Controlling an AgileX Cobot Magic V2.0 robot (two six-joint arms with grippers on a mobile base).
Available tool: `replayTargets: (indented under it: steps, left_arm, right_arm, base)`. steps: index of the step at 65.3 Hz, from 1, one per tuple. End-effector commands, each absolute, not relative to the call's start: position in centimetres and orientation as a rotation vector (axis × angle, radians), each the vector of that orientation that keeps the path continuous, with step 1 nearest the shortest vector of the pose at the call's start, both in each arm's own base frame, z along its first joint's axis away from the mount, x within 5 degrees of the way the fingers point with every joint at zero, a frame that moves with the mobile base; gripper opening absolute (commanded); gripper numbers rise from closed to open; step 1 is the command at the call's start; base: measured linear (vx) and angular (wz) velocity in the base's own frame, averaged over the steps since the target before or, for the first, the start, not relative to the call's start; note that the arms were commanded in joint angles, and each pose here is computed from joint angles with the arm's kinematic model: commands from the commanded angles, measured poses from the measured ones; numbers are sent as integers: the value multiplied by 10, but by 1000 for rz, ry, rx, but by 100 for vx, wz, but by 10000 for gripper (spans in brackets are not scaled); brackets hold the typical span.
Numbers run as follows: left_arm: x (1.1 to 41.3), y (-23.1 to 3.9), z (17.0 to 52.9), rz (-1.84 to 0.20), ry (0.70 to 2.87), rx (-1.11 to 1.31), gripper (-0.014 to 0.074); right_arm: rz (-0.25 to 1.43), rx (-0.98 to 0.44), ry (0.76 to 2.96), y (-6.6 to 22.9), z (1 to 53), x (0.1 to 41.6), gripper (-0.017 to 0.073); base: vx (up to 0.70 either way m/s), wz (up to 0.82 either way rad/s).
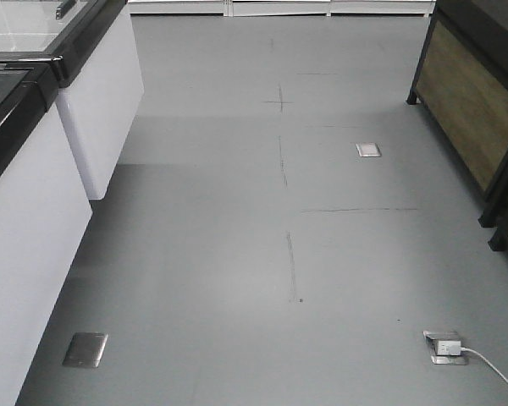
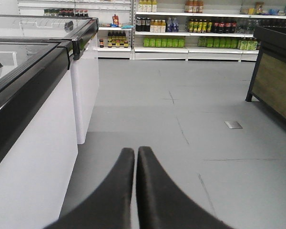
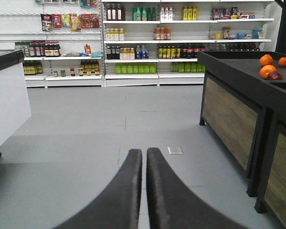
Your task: Left arm holds basket, right arm returns cookies
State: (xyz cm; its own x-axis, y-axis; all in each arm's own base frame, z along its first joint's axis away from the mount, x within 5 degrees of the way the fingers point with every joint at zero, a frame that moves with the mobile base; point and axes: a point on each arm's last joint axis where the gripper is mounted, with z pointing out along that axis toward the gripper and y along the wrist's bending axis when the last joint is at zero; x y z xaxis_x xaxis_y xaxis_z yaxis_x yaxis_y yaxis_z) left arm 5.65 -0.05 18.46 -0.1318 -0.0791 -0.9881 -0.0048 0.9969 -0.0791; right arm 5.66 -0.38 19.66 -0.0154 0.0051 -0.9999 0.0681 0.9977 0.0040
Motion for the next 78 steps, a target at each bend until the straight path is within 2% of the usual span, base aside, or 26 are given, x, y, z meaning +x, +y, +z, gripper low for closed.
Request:
replayTargets:
  steps: [1,78]
  left_arm:
    - [55,0,203,-66,1578,-65,-6]
    - [55,0,203,-66,1578,-65,-6]
  right_arm:
    - [-61,47,1520,-4,198,56,-6]
    - [-61,47,1520,-4,198,56,-6]
  base:
    - [0,0]
    - [0,0]
